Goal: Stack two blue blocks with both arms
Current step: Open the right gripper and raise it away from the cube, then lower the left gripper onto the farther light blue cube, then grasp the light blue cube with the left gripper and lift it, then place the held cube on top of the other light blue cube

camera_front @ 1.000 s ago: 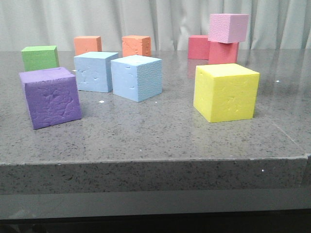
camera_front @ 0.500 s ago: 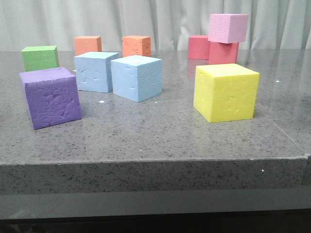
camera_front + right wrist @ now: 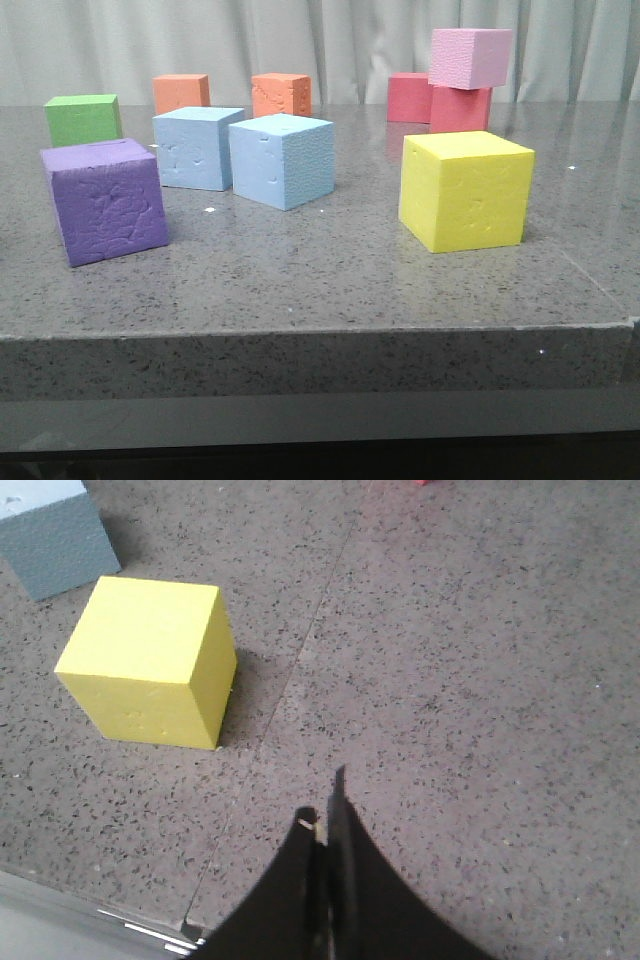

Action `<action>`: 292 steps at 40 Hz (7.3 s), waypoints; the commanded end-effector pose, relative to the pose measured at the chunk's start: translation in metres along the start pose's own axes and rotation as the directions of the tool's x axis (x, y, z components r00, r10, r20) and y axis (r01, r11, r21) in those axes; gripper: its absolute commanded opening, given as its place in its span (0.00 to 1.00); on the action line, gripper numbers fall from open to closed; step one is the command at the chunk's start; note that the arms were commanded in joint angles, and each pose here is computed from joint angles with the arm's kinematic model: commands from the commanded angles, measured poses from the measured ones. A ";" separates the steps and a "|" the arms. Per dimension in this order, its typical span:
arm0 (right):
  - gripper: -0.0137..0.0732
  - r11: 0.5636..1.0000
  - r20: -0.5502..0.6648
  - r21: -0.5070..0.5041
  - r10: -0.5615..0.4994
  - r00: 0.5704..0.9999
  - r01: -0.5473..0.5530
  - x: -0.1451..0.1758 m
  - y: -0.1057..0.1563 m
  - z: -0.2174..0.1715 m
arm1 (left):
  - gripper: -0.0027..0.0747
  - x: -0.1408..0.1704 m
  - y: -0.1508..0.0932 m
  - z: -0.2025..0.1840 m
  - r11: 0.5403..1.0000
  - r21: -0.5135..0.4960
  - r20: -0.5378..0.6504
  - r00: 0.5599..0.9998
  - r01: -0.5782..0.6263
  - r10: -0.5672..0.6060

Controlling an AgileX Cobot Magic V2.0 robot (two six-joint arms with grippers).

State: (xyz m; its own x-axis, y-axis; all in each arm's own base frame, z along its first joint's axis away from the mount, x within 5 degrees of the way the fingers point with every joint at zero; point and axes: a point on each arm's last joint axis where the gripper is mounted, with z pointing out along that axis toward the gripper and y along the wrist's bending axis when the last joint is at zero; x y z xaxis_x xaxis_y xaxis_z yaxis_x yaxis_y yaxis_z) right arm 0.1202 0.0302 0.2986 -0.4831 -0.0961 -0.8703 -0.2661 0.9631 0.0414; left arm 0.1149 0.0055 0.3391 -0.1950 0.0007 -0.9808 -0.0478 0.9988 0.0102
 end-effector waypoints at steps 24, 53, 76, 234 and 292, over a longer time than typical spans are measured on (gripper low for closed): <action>0.08 0.999 0.314 0.033 -0.014 0.949 0.004 0.022 0.002 -0.041 | 0.88 -0.021 -0.001 -0.002 1.000 0.013 0.136 0.991 0.010 -0.012; 0.08 0.999 0.314 0.033 -0.014 0.949 0.004 0.022 0.002 -0.041 | 0.88 -0.087 -0.086 0.110 0.942 0.335 -0.213 0.971 -0.034 0.111; 0.08 0.999 0.314 0.033 -0.014 0.949 0.004 0.022 0.002 -0.041 | 0.88 -0.091 -0.180 0.208 0.886 0.460 -0.463 0.834 -0.062 0.299; 0.08 0.999 0.315 0.033 -0.014 0.949 0.003 0.022 0.002 -0.041 | 0.57 -0.078 -0.256 0.216 0.802 0.597 -0.617 0.639 0.000 0.459; 0.08 0.999 0.315 0.033 -0.014 0.949 0.003 0.022 0.002 -0.041 | 0.80 -0.086 -0.254 0.212 0.801 0.599 -0.599 0.663 -0.002 0.450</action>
State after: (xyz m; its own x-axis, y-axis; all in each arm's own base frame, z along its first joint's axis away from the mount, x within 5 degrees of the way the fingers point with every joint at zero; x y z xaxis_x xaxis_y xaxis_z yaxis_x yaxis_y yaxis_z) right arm 0.0725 0.0211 0.2858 -0.2785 -0.0539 -0.9589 -0.2581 0.9659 0.0207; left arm 0.3678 -0.2451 0.3413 -0.7728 0.4447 -0.4528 0.5375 0.8379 -0.0946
